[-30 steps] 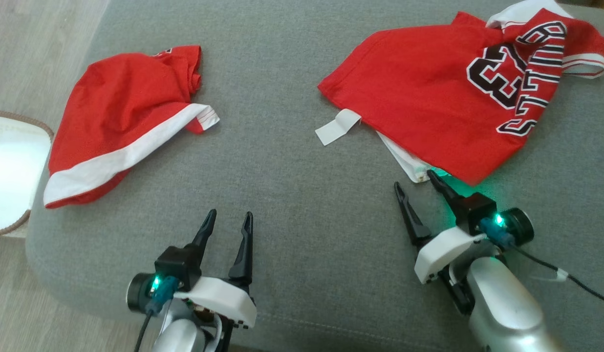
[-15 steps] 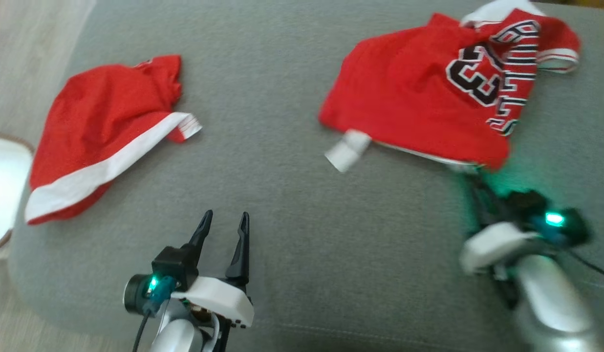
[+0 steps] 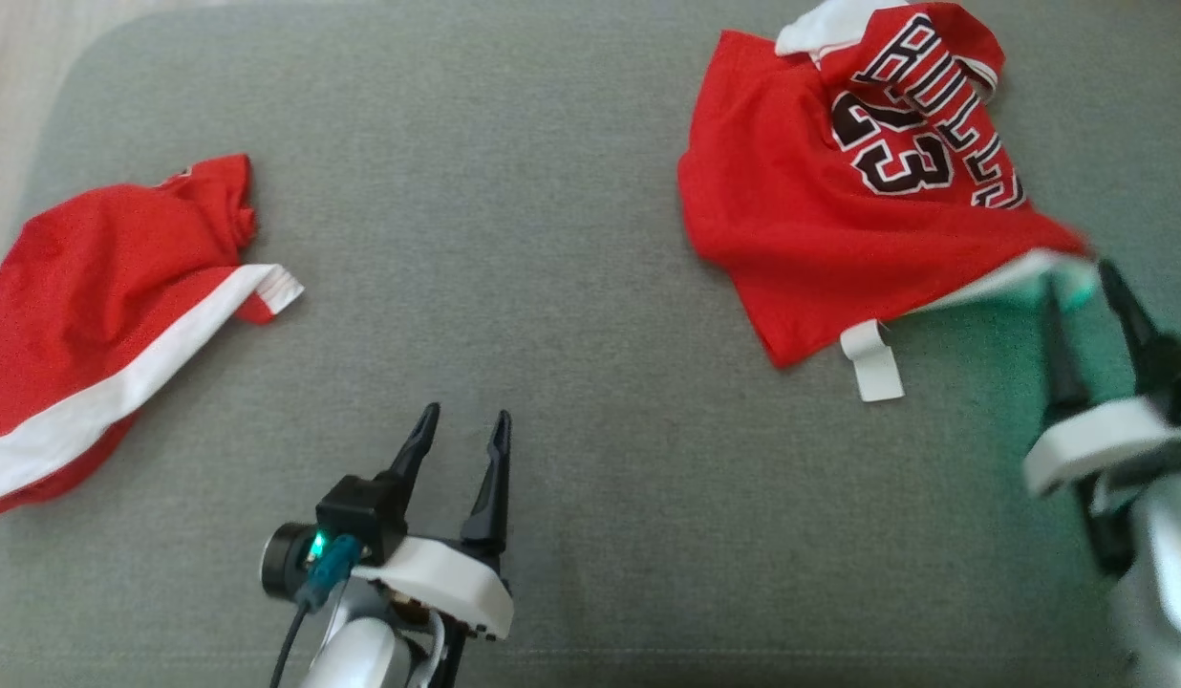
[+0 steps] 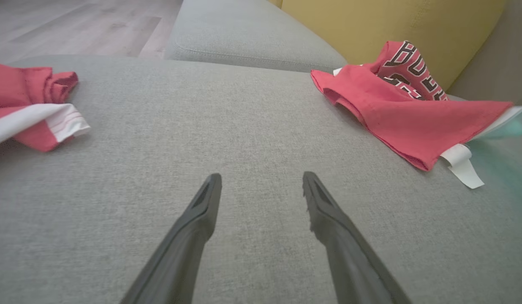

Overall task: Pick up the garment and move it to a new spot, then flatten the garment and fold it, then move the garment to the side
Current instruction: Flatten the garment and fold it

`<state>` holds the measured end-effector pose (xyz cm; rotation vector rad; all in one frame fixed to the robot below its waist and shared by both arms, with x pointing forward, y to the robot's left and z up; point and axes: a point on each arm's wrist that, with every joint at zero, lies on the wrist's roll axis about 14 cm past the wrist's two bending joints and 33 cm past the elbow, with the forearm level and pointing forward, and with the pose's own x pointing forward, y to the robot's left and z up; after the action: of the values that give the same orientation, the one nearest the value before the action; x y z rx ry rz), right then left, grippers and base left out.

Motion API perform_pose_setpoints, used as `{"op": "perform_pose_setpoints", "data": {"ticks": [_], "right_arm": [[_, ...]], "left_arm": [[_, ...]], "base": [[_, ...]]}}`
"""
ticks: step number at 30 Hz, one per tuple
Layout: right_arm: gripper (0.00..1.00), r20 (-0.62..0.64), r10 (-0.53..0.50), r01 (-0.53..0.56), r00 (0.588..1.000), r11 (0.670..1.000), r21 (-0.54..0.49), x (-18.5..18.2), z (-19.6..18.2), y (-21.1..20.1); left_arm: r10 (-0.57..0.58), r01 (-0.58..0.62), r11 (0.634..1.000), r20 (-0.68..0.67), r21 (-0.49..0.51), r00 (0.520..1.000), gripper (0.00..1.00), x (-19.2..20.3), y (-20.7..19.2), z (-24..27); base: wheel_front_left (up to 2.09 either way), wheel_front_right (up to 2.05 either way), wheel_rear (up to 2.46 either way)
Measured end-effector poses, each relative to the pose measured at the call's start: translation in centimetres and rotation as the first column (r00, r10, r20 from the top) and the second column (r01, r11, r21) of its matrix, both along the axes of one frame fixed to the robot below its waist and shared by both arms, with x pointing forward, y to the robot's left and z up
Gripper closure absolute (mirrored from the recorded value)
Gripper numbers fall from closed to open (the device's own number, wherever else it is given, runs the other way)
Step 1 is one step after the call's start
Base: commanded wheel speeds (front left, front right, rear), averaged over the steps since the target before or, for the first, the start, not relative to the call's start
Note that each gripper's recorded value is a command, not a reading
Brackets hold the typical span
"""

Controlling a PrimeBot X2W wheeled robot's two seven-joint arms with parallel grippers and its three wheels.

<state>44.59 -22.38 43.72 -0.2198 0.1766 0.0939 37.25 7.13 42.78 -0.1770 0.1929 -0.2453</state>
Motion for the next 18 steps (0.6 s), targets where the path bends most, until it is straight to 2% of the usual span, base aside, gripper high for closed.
{"op": "perform_pose_setpoints", "data": {"ticks": [5, 10, 13, 14, 18], "right_arm": [[0.0, -0.092, -0.072, 0.08, 0.993, 0.993, 0.092, -3.0, -3.4, 0.4], [0.0, -0.087, -0.103, 0.114, 0.991, 0.985, 0.131, -3.4, -3.6, 0.6], [0.0, -0.07, -0.125, 0.134, 0.99, 0.981, 0.141, -3.4, -3.2, 0.3], [0.0, -0.057, -0.133, 0.14, 0.99, 0.98, 0.141, -3.1, -2.8, 0.1], [0.0, -0.026, -0.152, 0.154, 0.988, 0.977, 0.147, -2.6, -1.9, -0.6]], "left_arm": [[-0.072, 0.073, 0.996, 0.025, -0.041, 0.997, 0.0, 1.4, -2.3, 0.8], [-0.182, 0.188, 0.977, 0.062, -0.105, 0.981, 0.0, 2.9, -5.8, 1.9], [-0.29, 0.298, 0.947, 0.081, -0.122, 0.954, 0.0, 3.5, -9.1, 2.2], [-0.357, 0.367, 0.921, 0.093, -0.127, 0.929, 0.0, 3.8, -11.3, 2.3], [-0.479, 0.488, 0.863, 0.1, -0.13, 0.872, 0.0, 3.7, -15.1, 1.8]], "base": [[0.0, 0.0, 0.0], [0.0, 0.0, 0.0], [0.0, 0.0, 0.0], [0.0, 0.0, 0.0], [0.0, 0.0, 0.0]]}}
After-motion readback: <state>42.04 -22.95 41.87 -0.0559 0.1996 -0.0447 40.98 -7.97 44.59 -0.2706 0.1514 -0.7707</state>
